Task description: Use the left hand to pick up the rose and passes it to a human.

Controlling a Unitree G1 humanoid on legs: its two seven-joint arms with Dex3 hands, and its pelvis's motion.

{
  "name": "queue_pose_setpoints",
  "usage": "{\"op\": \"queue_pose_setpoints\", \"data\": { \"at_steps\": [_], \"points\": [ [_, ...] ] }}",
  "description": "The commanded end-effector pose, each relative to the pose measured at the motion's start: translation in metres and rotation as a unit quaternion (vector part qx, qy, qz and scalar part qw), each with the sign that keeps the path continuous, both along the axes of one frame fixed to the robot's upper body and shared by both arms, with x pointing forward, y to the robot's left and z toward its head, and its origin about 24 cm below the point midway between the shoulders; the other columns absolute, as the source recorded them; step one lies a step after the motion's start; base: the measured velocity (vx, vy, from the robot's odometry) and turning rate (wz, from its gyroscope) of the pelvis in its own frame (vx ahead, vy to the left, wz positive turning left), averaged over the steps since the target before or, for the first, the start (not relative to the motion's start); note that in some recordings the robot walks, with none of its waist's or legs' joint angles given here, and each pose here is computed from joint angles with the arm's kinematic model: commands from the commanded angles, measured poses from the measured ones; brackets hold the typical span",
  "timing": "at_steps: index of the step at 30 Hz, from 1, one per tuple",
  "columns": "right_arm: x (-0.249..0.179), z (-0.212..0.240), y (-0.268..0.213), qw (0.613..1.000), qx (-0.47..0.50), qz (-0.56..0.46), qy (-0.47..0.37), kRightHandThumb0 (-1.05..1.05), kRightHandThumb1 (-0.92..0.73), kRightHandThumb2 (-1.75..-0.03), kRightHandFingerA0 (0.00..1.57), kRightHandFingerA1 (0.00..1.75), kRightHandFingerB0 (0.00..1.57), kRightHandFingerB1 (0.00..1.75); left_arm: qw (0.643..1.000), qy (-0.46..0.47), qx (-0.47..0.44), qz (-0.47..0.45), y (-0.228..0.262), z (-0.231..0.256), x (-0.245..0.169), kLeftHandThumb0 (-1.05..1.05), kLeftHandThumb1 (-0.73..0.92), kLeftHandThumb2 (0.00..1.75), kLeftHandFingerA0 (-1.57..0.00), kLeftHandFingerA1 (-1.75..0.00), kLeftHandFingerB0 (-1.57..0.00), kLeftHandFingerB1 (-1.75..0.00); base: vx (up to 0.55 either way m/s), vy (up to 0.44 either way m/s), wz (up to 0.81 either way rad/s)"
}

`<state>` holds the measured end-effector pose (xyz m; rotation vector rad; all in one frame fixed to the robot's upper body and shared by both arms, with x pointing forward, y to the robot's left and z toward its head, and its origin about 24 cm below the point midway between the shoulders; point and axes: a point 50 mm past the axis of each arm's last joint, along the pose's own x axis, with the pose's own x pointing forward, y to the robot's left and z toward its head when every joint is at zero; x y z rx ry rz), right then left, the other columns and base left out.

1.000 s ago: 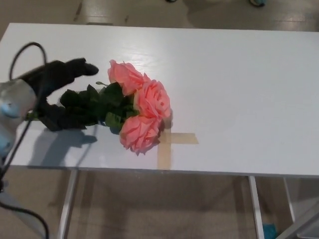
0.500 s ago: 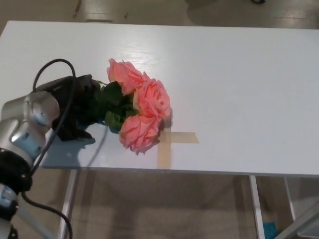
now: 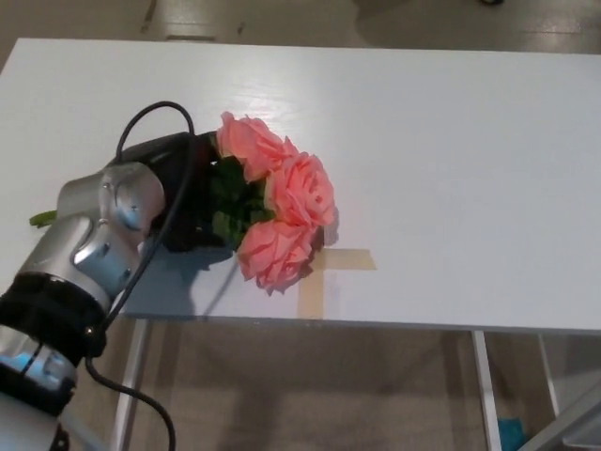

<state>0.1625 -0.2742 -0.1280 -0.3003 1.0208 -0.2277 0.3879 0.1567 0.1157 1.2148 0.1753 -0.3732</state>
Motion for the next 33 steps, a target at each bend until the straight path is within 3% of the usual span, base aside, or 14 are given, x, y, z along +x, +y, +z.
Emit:
{"op": "queue_pose_setpoints", "data": {
  "at_steps": [1,2,3,8,12,14,17,18,19,23,24,31,32,33],
  "points": [
    [0.001,0.001,0.000,1.000,0.010,0.004,-0.007,-0.54,-0.78,-0.64,0.53,0.53,0.34,0.31,0.998,0.021,0.037,-0.036,-0.010,-0.010,-0.003,-0.22,0.75,0.62,-1.03,-0.97,-0.63,-0.40,0.00,0.000,0.00],
    [0.001,0.001,0.001,1.000,0.013,0.003,-0.009,-0.55,-0.78,-0.64,0.53,0.53,0.34,0.31,0.997,0.024,0.055,-0.043,-0.011,-0.011,-0.003,-0.18,0.77,0.62,-1.03,-1.04,-0.71,-0.44,0.00,0.000,0.00],
    [0.003,0.002,0.001,1.000,0.016,0.002,-0.014,-0.59,-0.63,-0.97,0.48,0.63,0.27,0.48,0.996,0.022,0.071,-0.048,-0.012,-0.012,-0.003,-0.15,0.77,0.63,-1.00,-1.14,-0.77,-0.47,0.00,0.000,0.00],
    [0.003,0.002,0.001,1.000,0.021,0.004,-0.016,-0.57,-0.64,-1.01,0.47,0.63,0.27,0.48,0.996,0.005,0.071,-0.047,-0.004,-0.020,-0.006,-0.16,0.76,0.62,-0.88,-0.92,-0.86,-0.53,0.00,0.000,0.00],
    [0.003,0.002,0.000,1.000,0.021,0.004,-0.017,-0.57,-0.64,-1.01,0.47,0.63,0.27,0.48,0.996,0.003,0.070,-0.048,-0.004,-0.021,-0.006,-0.16,0.76,0.62,-0.88,-0.92,-0.86,-0.53,0.00,0.000,0.00],
    [0.005,0.002,0.001,1.000,0.017,0.006,-0.015,-0.56,-0.66,-1.02,0.48,0.64,0.28,0.49,0.998,-0.004,0.052,-0.040,0.001,-0.020,-0.006,-0.19,0.77,0.63,-0.86,-1.07,-0.87,-0.56,0.00,0.000,0.00],
    [0.005,0.002,0.001,1.000,0.017,0.006,-0.015,-0.56,-0.66,-1.02,0.48,0.64,0.28,0.49,0.998,-0.005,0.052,-0.041,0.002,-0.020,-0.006,-0.19,0.77,0.63,-0.86,-1.07,-0.87,-0.56,0.00,0.000,0.00],
    [0.004,0.002,0.001,1.000,0.015,0.007,-0.013,-0.56,-0.82,-0.66,0.53,0.54,0.37,0.32,0.999,-0.012,0.038,-0.037,0.003,-0.021,-0.007,-0.20,0.77,0.63,-0.84,-1.07,-0.85,-0.53,0.00,0.000,0.00],
    [0.004,0.002,0.001,1.000,0.015,0.007,-0.013,-0.56,-0.66,-1.01,0.48,0.64,0.29,0.49,0.999,-0.013,0.036,-0.037,0.003,-0.021,-0.008,-0.21,0.77,0.63,-0.84,-1.07,-0.85,-0.53,0.00,0.000,0.00],
    [0.003,0.001,0.001,1.000,0.015,0.008,-0.012,-0.56,-0.66,-1.01,0.48,0.64,0.29,0.49,0.999,-0.014,0.035,-0.037,0.004,-0.022,-0.008,-0.21,0.77,0.63,-0.84,-1.07,-0.85,-0.53,0.00,0.000,0.00],
    [0.003,0.002,0.001,1.000,0.014,0.009,-0.013,-0.55,-0.83,-0.66,0.53,0.54,0.36,0.32,0.999,-0.020,0.028,-0.035,0.005,-0.020,-0.008,-0.21,0.80,0.63,-0.79,-1.08,-0.76,-0.48,0.00,0.000,0.00],
    [0.005,0.002,0.000,1.000,0.011,0.011,-0.014,-0.56,-0.83,-0.66,0.53,0.55,0.36,0.32,0.999,-0.042,0.000,-0.023,0.007,-0.015,-0.005,-0.20,0.77,0.63,-0.77,-1.20,-0.81,-0.51,0.00,0.000,0.00],
    [0.004,0.002,0.001,1.000,0.016,0.008,-0.015,-0.58,-0.67,-1.02,0.49,0.64,0.32,0.50,0.983,-0.089,-0.158,0.015,0.007,0.011,0.000,-0.19,0.78,0.63,-0.61,-1.52,-0.81,-0.85,0.00,0.000,0.00],
    [0.004,0.002,0.001,1.000,0.015,0.008,-0.015,-0.58,-0.67,-1.02,0.49,0.64,0.32,0.50,0.983,-0.089,-0.160,0.016,0.007,0.011,0.000,-0.19,0.78,0.63,-0.61,-1.52,-0.81,-0.85,0.00,0.000,0.00]
  ]
}}
